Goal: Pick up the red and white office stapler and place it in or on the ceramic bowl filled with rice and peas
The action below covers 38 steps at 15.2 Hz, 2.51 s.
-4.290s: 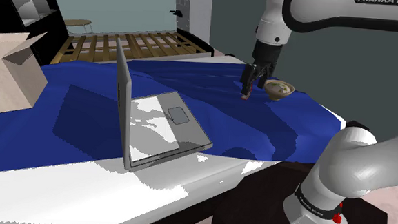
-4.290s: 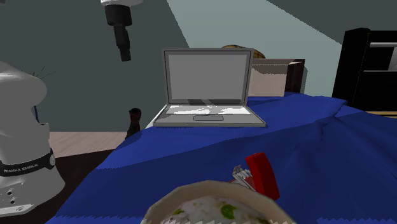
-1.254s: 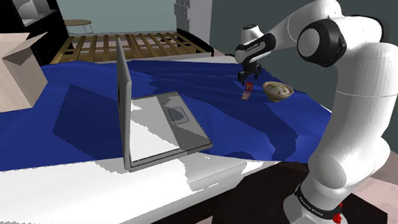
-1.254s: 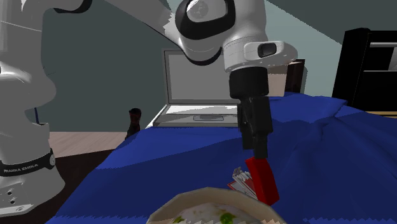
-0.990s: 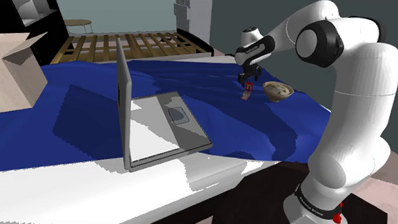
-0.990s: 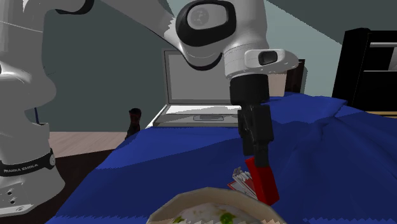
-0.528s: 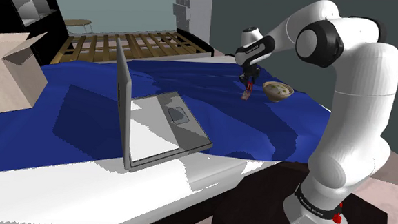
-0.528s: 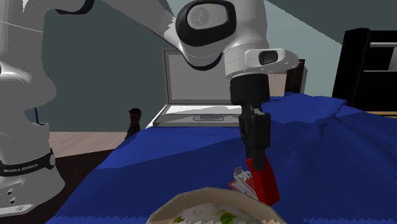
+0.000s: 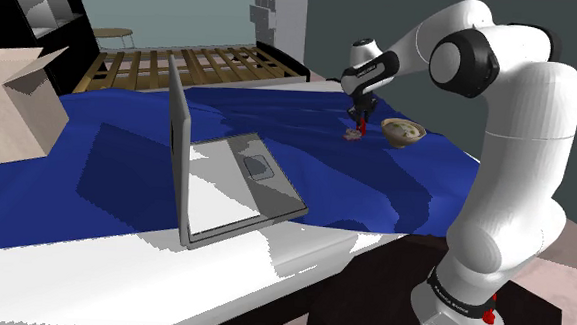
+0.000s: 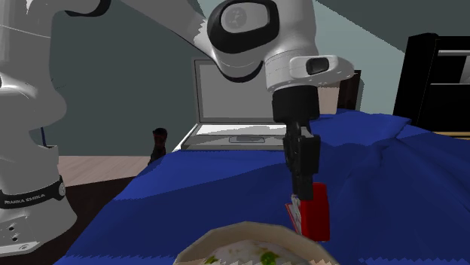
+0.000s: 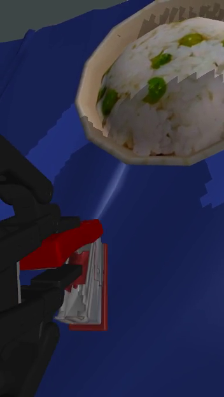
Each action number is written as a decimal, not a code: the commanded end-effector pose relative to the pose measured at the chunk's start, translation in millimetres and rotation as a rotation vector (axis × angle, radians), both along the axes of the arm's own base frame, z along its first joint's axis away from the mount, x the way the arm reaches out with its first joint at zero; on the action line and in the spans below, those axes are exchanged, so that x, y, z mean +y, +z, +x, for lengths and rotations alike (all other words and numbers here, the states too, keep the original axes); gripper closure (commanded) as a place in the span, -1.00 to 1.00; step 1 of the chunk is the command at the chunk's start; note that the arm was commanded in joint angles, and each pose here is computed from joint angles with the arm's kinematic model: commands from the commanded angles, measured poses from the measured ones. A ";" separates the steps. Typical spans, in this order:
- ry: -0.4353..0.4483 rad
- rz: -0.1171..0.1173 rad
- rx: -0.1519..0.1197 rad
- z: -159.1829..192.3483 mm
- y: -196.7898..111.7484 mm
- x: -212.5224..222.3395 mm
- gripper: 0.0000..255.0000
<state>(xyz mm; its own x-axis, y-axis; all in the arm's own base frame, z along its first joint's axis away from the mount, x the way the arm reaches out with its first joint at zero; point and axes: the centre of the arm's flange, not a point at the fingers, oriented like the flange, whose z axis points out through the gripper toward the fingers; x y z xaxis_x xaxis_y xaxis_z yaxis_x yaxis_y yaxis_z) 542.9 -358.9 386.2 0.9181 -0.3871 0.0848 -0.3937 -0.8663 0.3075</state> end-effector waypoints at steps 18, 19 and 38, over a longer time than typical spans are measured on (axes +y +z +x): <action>0.001 0.005 0.006 0.8 91.1 1.2 1.00; 0.001 0.005 0.006 0.8 96.4 1.2 1.00; 0.001 0.005 0.006 -48.3 180.1 -40.7 1.00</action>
